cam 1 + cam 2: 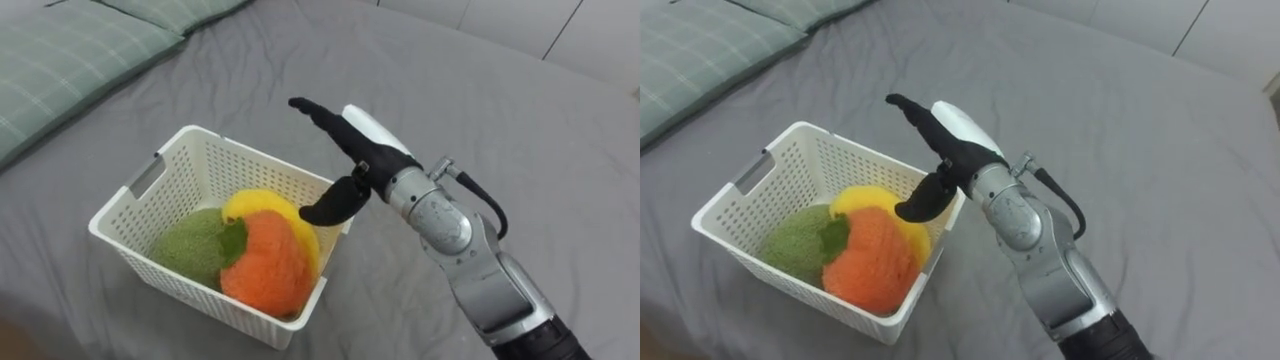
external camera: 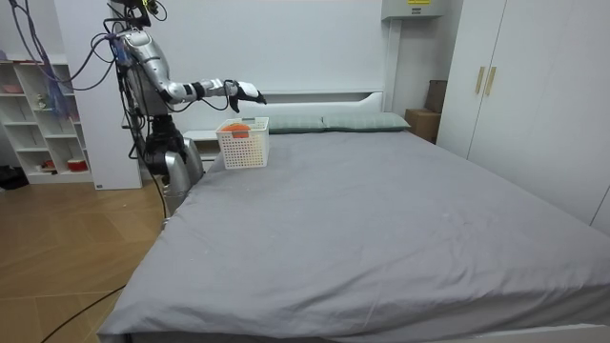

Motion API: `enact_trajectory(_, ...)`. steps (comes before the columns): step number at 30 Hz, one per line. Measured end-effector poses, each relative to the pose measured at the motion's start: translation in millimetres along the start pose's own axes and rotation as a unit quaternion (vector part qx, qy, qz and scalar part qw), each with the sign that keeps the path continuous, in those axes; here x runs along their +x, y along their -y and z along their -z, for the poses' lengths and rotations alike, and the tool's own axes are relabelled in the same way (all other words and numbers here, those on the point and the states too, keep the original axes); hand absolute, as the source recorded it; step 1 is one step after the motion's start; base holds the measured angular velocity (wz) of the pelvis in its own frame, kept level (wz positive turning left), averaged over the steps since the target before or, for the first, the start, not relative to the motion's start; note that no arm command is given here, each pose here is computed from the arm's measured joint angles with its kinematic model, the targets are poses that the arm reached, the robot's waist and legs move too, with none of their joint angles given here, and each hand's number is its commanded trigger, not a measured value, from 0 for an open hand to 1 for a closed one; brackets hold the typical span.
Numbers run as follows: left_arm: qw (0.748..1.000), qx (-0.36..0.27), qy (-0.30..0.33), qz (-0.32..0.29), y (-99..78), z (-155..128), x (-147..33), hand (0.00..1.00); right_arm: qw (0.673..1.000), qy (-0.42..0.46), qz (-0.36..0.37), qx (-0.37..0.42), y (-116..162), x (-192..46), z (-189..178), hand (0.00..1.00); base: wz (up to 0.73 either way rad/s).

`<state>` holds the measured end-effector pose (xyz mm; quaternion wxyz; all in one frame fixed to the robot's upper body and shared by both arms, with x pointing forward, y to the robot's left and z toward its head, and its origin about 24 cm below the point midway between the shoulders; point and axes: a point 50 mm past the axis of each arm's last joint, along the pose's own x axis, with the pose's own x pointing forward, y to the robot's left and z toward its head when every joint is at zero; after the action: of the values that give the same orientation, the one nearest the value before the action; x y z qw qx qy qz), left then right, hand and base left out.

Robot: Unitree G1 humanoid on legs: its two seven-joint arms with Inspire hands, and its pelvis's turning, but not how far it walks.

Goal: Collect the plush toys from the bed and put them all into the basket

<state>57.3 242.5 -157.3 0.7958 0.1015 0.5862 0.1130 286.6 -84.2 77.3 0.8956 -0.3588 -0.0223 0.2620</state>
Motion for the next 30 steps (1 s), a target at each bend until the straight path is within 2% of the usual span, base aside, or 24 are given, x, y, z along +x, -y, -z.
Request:
enact_trajectory(6, 1.0, 0.003, 0.0, -0.001, -0.1, 0.8, -0.1, 0.0, 0.999, -0.003, 0.031, 0.031, 14.0, -3.8, 7.0, 0.0, -0.05)
enact_trajectory(12, 1.0, 0.002, -0.005, -0.001, -0.4, 5.0, -0.9, 0.0, 0.985, -0.007, 0.125, 0.117, 43.9, -20.3, 28.5, 0.0, -0.11)
enact_trajectory(18, 1.0, -0.01, -0.002, -0.004, -1.7, 11.0, -2.3, 0.0, 0.948, -0.029, 0.231, 0.215, 62.2, -49.2, 59.4, 0.0, -0.17)
enact_trajectory(21, 1.0, -0.018, -0.008, -0.008, -3.7, 18.5, -3.9, 0.0, 0.911, -0.057, 0.305, 0.272, 72.1, -70.3, 84.5, 0.0, -0.24)
enact_trajectory(26, 0.999, -0.037, -0.031, -0.019, -9.4, 34.8, -6.7, 0.0, 0.862, -0.107, 0.408, 0.281, 86.8, -101.3, 112.2, 0.0, -0.25)
enact_trajectory(30, 0.998, -0.041, -0.049, -0.022, -10.8, 45.6, -8.7, 0.0, 0.831, -0.124, 0.458, 0.29, 87.8, -122.2, 124.1, 0.0, -0.2)
